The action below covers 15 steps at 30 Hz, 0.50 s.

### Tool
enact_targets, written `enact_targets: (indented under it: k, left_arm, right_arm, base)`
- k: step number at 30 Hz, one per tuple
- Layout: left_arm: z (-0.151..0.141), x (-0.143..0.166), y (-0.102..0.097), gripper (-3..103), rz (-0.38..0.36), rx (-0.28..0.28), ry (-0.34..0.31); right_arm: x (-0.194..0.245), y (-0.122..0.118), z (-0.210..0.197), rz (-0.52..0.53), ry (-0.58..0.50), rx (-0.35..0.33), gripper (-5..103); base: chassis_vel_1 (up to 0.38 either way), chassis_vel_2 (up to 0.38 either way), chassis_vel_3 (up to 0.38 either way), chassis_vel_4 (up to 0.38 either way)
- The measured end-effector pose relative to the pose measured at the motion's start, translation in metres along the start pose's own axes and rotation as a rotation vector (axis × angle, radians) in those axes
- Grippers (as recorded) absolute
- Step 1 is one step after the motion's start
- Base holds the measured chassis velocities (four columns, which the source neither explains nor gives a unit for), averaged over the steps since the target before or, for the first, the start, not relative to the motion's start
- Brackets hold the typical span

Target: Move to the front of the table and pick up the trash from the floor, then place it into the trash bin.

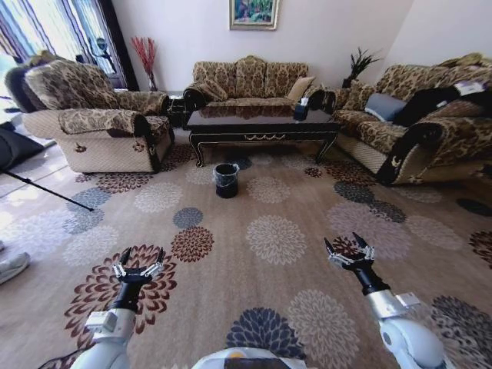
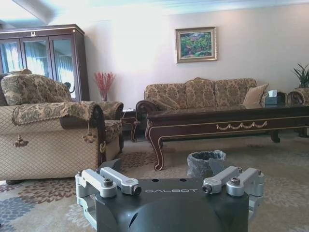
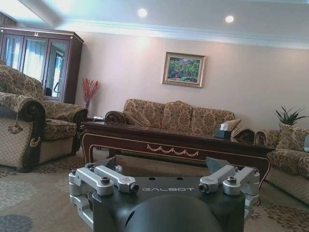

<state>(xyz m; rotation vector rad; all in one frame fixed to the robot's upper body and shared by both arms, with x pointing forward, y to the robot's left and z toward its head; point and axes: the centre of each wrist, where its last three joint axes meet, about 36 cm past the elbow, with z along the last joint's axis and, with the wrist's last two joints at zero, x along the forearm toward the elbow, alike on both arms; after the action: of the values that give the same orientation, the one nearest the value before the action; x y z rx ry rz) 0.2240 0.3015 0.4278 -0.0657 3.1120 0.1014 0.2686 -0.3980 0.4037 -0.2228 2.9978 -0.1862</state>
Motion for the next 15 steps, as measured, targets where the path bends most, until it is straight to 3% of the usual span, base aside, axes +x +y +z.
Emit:
enact_targets:
  k: [15]
  left_arm:
    - [0.0000,0.0000,0.0000,100,0.000,0.000,0.000]
  right_arm:
    - [0.0000,0.0000,0.0000,0.000,0.000,0.000,100]
  base:
    - [0.000,0.000,0.000,0.000]
